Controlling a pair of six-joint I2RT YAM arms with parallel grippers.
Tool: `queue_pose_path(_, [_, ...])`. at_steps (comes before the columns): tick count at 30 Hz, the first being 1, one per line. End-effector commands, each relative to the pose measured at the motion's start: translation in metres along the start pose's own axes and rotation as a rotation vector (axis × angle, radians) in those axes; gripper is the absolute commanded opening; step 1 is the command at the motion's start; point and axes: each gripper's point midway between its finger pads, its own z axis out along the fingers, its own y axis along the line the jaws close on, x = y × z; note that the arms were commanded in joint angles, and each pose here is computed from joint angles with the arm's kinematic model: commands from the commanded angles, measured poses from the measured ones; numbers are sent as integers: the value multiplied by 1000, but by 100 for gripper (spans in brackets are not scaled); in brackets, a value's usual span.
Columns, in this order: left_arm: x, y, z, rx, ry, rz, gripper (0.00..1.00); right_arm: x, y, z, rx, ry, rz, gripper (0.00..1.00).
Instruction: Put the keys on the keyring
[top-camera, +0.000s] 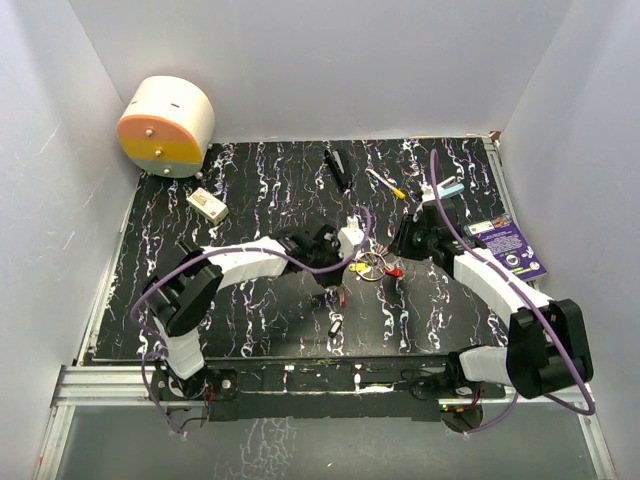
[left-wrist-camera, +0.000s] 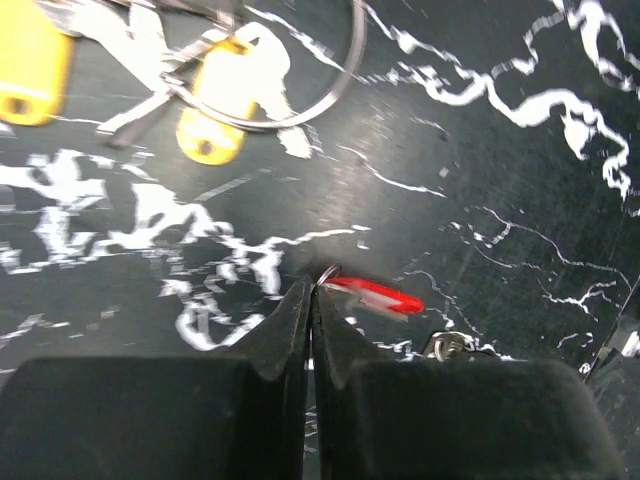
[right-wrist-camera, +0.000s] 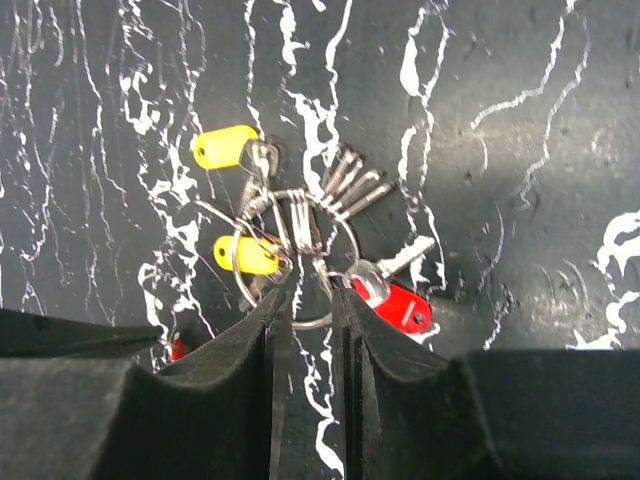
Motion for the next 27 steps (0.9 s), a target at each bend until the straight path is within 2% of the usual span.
queue_pose_path(1, [-51,25,-51,-15,-131,-63,0,-48,21,4,-24,-102,-50,29])
queue_pose_path(14, [-79,53,-114,-80,-228,-123,0,-26,-4,44,88,19,42,27])
queue_pose_path(27, [-74,73,-135,-99,-277,-188,0,-28,-11,66,133,52,55,27])
